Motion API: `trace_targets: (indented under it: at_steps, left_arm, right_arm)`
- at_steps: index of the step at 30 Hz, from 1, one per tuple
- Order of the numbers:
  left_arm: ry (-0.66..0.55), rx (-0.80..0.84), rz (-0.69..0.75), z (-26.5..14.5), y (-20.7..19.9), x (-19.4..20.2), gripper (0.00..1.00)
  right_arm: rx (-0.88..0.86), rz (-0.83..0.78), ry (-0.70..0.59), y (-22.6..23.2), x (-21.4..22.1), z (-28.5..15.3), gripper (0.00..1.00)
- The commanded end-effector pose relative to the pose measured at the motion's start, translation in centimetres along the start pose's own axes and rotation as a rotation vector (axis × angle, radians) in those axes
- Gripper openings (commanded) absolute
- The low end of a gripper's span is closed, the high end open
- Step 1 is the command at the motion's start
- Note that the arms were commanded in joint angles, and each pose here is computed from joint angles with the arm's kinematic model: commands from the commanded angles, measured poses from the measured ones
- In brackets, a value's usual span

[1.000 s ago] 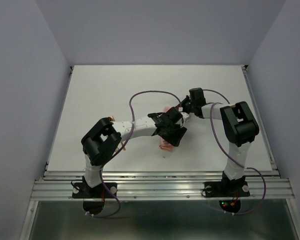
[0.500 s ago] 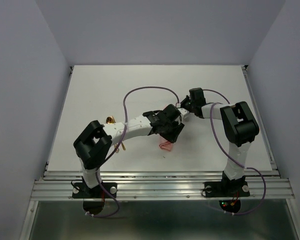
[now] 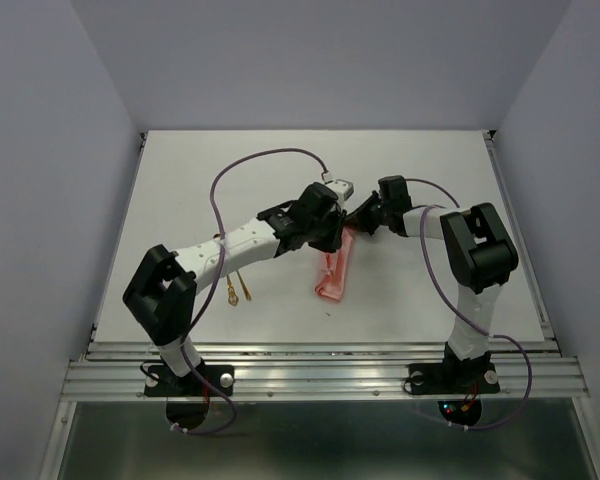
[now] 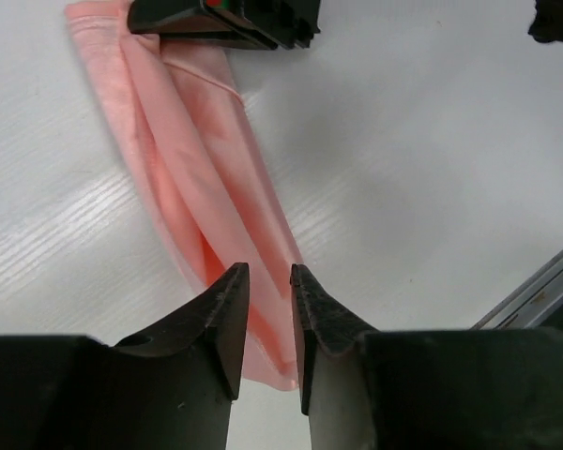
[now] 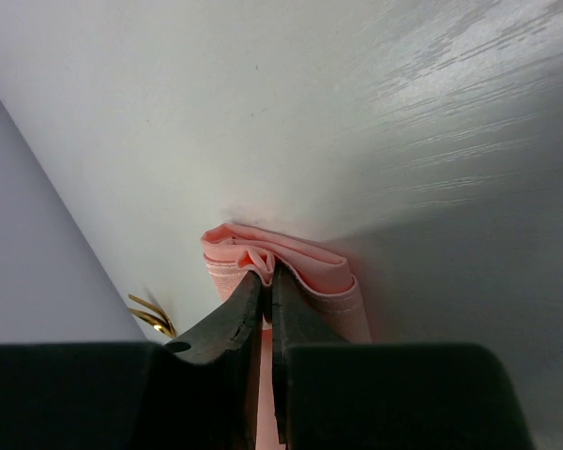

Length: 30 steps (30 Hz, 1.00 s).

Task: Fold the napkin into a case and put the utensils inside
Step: Fold the smaller-rectangle-folded napkin at the center of the board.

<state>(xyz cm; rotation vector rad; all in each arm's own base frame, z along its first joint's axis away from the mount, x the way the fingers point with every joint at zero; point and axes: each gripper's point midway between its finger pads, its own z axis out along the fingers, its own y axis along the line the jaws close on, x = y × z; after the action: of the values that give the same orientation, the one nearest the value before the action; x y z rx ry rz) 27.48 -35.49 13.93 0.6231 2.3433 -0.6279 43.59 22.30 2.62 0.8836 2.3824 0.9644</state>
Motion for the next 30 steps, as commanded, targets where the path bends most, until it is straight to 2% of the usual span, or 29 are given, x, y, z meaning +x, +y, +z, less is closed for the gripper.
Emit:
trace_targets:
  at_steps: [1, 4, 9, 11, 19, 25, 26, 30]
  left_arm:
    - [-0.060, -0.017, -0.067, 0.4, 0.8, -1.6, 0.26]
    - [-0.083, -0.120, -0.157, 0.7, 3.5, -1.8, 0.14]
    - [-0.087, -0.169, -0.254, 1.1, 5.9, -1.7, 0.04]
    - [-0.039, -0.196, -0.265, 2.0, 6.5, -0.7, 0.00]
    - [0.018, -0.236, -0.295, 4.3, 7.2, 1.3, 0.00]
    - [0.009, -0.117, -0.193, 4.7, 3.2, 0.7, 0.00]
    - [0.044, -0.067, -0.172, 5.1, 2.0, 1.5, 0.00]
    - [0.075, -0.050, -0.156, 5.5, 1.4, 2.5, 0.00]
  right_arm:
    - [0.183, 0.001, 0.019, -5.8, 1.4, 0.8, 0.01]
    - [0.180, 0.000, 0.021, -5.8, 1.4, 0.8, 0.01]
    - [0.182, -0.001, 0.024, -5.9, 1.4, 0.9, 0.01]
    - [0.182, -0.001, 0.026, -5.9, 1.5, 0.9, 0.01]
    - [0.184, 0.001, 0.027, -5.9, 1.4, 1.1, 0.01]
    - [0.186, 0.002, 0.028, -6.1, 1.5, 1.2, 0.01]
    - [0.184, 0.005, 0.029, -6.0, 1.5, 1.2, 0.01]
    - [0.181, 0.002, 0.025, -5.8, 1.4, 1.1, 0.01]
